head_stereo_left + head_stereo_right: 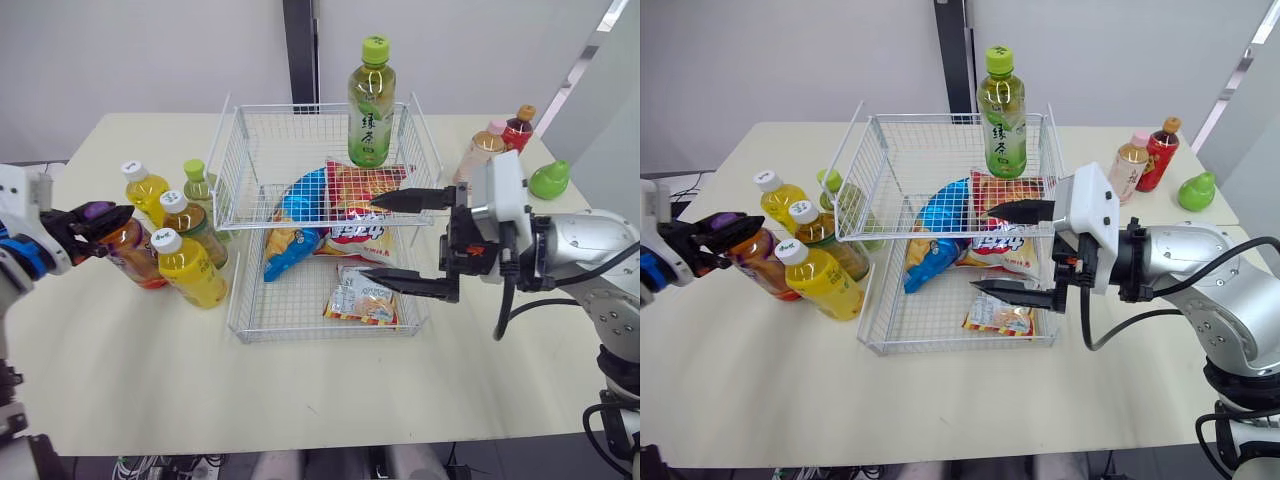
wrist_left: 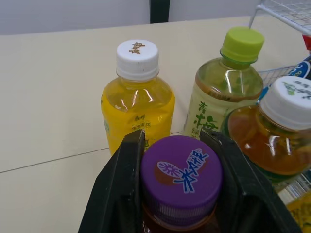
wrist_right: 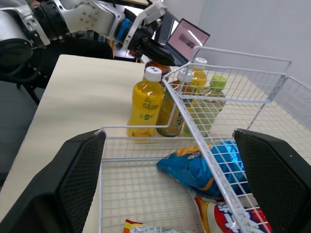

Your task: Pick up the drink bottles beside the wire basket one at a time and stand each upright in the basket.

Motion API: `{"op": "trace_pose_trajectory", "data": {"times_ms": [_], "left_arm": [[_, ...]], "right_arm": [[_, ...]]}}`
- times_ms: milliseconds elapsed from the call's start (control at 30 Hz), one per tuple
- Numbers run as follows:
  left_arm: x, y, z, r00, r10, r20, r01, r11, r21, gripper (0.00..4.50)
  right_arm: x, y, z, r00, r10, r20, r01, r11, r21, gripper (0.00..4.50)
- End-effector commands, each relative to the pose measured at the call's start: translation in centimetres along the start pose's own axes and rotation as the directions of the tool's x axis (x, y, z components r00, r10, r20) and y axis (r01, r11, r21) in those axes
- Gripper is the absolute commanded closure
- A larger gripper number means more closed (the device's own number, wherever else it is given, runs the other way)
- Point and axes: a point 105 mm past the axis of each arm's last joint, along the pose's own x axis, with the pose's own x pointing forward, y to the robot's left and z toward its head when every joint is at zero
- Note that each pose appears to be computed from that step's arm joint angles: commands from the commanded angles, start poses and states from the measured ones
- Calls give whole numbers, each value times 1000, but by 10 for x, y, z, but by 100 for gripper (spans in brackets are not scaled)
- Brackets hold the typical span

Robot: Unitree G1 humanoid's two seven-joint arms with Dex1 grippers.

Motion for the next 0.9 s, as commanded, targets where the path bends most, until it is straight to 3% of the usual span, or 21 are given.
{"op": "trace_pose_trajectory", "data": {"times_ms": [33, 300, 533, 667, 900], "left_arm": [[-25, -10, 75, 991, -51, 124, 35, 991, 125, 312], [-9, -29, 170, 968, -136, 212, 90, 973, 211, 312], [28, -83, 247, 907, -328, 264, 246, 921, 301, 312], [59, -125, 253, 860, -464, 212, 386, 863, 326, 312], [110, -171, 224, 800, -589, 114, 530, 783, 327, 312]], "right_arm": [[-15, -9, 16, 999, -41, 35, 44, 996, -75, 0], [-34, -19, 20, 999, -53, -5, 53, 999, -5, 0], [-39, -19, 22, 995, -104, -3, 104, 995, -4, 0], [-39, -19, 21, 991, -133, -6, 133, 991, -5, 0], [-40, -23, 20, 983, -181, -17, 181, 983, -10, 0]]}}
